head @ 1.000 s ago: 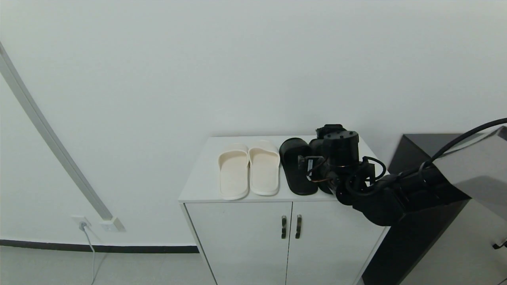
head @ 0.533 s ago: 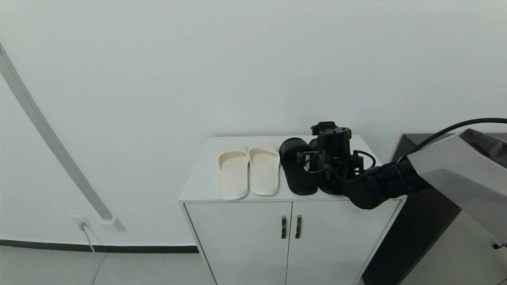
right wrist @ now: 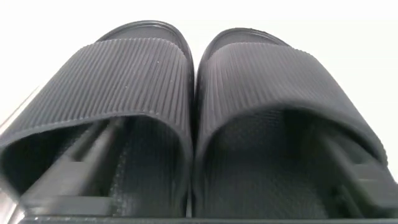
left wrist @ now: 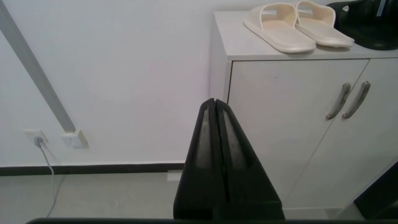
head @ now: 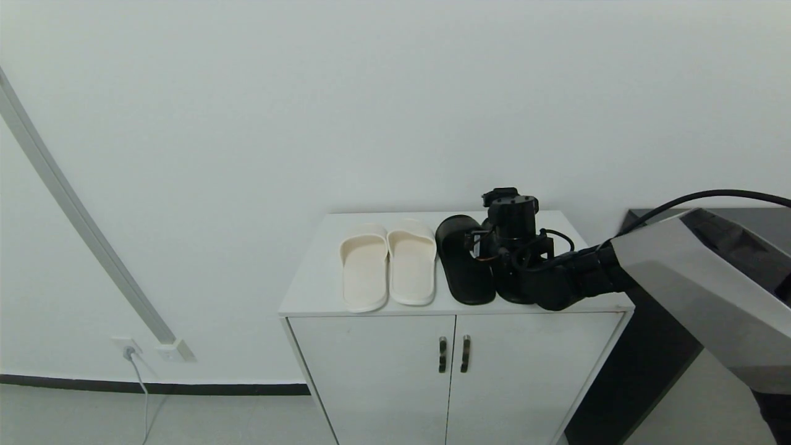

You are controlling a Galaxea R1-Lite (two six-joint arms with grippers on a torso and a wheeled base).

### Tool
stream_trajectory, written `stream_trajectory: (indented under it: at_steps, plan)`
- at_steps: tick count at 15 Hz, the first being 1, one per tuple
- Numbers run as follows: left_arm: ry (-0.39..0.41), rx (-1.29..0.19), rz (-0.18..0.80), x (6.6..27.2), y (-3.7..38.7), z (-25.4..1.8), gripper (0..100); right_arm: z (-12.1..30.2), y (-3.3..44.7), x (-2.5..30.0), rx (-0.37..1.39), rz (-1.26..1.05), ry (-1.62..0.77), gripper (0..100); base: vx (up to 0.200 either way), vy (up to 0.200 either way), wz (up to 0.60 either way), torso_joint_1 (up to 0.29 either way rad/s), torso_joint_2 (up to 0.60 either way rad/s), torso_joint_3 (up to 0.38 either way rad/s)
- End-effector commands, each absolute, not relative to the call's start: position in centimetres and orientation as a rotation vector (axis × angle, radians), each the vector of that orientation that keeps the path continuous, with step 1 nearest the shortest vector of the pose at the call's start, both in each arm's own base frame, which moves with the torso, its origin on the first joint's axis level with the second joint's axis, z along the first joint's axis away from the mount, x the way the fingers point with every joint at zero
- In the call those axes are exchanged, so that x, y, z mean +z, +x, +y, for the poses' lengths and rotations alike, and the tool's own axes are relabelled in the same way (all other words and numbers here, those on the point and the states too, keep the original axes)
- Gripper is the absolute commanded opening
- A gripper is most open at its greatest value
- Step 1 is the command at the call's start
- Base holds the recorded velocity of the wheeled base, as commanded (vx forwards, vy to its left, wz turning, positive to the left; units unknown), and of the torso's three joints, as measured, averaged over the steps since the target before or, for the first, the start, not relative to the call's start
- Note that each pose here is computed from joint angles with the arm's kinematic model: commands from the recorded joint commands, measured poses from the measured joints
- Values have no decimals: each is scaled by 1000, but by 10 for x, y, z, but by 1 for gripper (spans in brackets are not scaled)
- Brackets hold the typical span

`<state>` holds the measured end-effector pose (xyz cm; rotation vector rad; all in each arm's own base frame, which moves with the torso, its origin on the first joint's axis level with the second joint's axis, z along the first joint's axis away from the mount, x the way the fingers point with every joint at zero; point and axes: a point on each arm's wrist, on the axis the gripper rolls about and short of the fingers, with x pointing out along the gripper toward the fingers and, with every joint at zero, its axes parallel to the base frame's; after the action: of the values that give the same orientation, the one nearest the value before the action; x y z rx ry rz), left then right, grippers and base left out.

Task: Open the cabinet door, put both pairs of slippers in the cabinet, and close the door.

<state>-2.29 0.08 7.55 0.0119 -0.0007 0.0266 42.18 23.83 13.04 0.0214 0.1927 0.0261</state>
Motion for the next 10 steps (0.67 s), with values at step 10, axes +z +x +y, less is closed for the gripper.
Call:
stream_trajectory:
  at_steps: [10]
  plan:
    - [12,26,0,75,-23,1,0,237,416,148,31,158,41,0,0,0,0,0,0,0]
